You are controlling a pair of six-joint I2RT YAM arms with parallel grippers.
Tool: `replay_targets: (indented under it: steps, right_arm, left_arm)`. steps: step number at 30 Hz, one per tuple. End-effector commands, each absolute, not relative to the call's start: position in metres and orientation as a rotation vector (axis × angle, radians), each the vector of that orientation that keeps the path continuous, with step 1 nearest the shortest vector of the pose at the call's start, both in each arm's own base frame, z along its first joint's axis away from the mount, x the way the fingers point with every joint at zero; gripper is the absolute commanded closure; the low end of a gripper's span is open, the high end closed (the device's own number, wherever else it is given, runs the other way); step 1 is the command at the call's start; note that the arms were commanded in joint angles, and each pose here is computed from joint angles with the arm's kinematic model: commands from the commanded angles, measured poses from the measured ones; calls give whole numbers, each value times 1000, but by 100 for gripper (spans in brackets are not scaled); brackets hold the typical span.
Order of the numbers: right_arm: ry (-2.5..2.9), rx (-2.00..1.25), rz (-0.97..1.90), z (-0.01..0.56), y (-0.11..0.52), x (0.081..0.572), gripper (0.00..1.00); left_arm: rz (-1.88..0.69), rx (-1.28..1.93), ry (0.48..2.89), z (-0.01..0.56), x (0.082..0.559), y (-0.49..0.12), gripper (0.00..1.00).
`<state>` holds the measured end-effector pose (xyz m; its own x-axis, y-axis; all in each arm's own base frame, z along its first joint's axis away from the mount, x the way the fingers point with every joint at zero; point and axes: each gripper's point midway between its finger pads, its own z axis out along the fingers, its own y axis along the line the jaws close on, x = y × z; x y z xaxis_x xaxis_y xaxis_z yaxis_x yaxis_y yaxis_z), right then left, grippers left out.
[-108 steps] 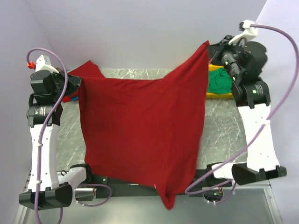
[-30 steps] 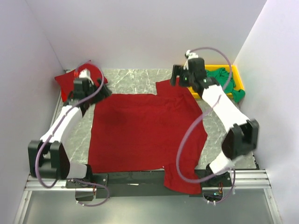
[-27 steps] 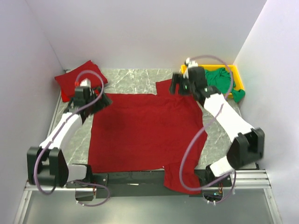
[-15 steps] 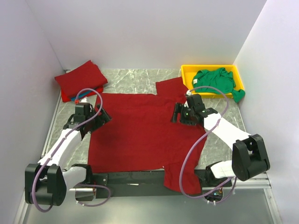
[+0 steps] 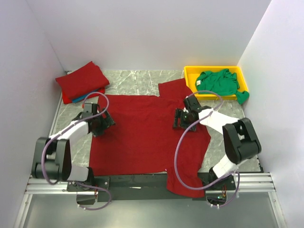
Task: Fold and stack the t-shirts
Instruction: Fold the tshirt
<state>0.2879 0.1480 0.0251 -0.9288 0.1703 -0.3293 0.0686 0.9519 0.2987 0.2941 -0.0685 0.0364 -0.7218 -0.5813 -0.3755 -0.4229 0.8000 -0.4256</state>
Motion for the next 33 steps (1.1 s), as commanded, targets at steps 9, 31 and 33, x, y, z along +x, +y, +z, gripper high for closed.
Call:
replay_targets:
  steps: [9, 31, 33]
  right_arm:
    - [2806, 242, 293, 17, 147, 330, 18]
    - [2794, 378, 361, 37, 154, 452, 18]
    - [2779, 375, 375, 41, 157, 458, 18]
  left_arm:
    - [-248, -716, 2572, 7, 339, -51, 6]
    - [-239, -586, 2545, 16, 476, -44, 6]
    - [-254, -566, 2521, 27, 487, -45, 6]
